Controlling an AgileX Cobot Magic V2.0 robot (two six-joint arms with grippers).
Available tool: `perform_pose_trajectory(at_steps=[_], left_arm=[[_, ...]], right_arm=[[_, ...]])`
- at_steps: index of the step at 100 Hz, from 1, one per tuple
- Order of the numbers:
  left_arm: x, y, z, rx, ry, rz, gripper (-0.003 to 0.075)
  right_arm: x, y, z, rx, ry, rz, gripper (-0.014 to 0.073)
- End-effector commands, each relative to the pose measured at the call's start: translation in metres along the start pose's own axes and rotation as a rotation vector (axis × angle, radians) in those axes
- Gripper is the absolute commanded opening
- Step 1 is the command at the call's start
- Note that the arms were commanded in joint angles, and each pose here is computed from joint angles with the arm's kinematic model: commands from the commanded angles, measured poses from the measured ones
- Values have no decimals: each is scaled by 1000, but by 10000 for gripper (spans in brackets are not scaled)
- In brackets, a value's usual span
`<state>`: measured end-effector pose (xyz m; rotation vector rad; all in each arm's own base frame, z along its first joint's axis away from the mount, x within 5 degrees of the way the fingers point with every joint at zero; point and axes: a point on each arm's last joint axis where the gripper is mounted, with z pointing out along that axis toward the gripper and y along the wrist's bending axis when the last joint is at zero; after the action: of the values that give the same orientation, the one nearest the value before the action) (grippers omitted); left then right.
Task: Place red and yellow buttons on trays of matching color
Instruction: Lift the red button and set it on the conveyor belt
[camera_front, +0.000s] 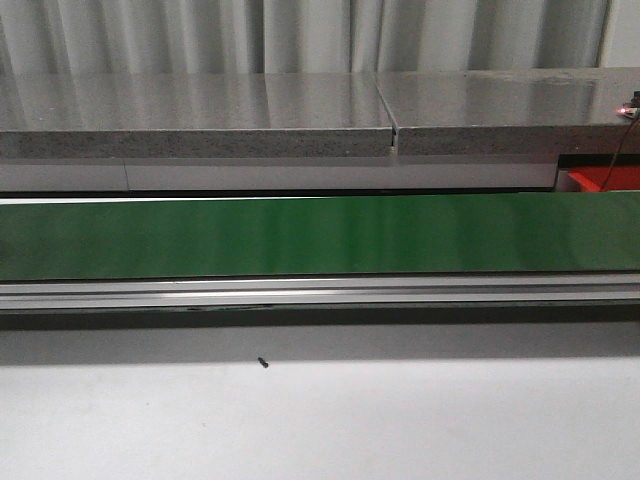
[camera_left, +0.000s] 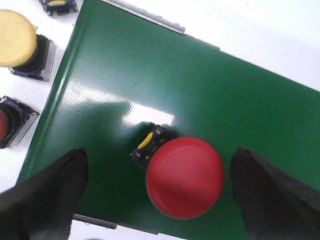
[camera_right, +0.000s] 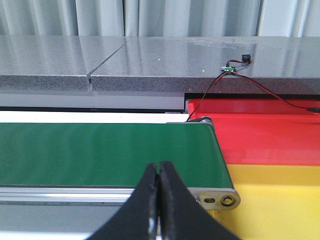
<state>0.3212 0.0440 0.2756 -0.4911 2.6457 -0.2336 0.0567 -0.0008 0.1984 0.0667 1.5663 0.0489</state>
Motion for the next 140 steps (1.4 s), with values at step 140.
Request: perform_pose_trajectory(at_steps=[140], left_arm=[[40,137,-82,-319,-137,-324,585]], right_arm=[[-14,2,-2,-14,-111,-15,-66]])
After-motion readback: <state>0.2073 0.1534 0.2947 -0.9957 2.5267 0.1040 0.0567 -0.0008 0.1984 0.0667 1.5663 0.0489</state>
